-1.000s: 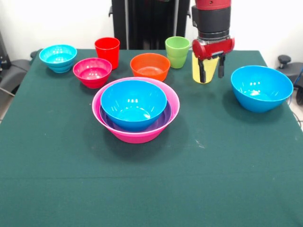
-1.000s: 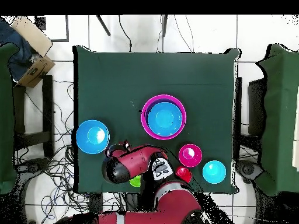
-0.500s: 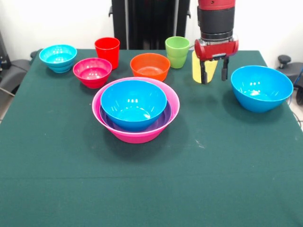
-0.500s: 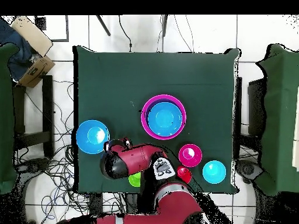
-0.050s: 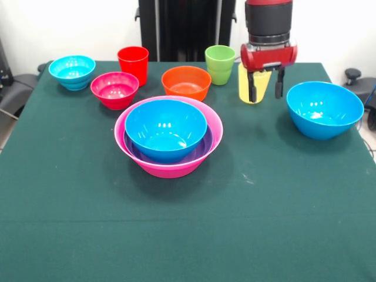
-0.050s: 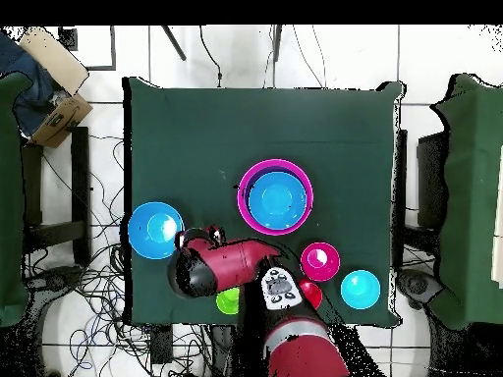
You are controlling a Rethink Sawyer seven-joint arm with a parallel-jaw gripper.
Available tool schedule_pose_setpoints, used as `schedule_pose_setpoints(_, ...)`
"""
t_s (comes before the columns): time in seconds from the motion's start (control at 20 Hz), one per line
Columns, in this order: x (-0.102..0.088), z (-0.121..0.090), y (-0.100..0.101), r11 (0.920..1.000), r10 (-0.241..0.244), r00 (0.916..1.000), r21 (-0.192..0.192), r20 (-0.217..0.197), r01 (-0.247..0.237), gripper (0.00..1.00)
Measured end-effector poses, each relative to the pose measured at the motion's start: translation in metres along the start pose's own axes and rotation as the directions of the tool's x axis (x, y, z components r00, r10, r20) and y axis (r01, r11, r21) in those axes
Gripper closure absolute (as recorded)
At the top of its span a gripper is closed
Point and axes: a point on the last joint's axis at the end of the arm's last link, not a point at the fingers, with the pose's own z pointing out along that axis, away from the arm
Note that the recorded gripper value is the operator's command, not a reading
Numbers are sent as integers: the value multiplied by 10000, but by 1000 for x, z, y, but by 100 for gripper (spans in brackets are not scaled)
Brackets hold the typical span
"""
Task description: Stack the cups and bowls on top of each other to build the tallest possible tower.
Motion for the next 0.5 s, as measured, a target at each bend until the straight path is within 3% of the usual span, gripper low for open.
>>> schedule_pose_setpoints(0.1, -8, -7, -2, 9999, 170, 9998, 21, -105, -170, 0)
schedule_pose_setpoints(0.25, -29, -31, -14, 9968, 794, 9950, 50, -602, -793, 0)
schedule_pose_setpoints(0.5, -46, -55, -28, 9929, 1189, 9882, 172, -967, -1178, 0)
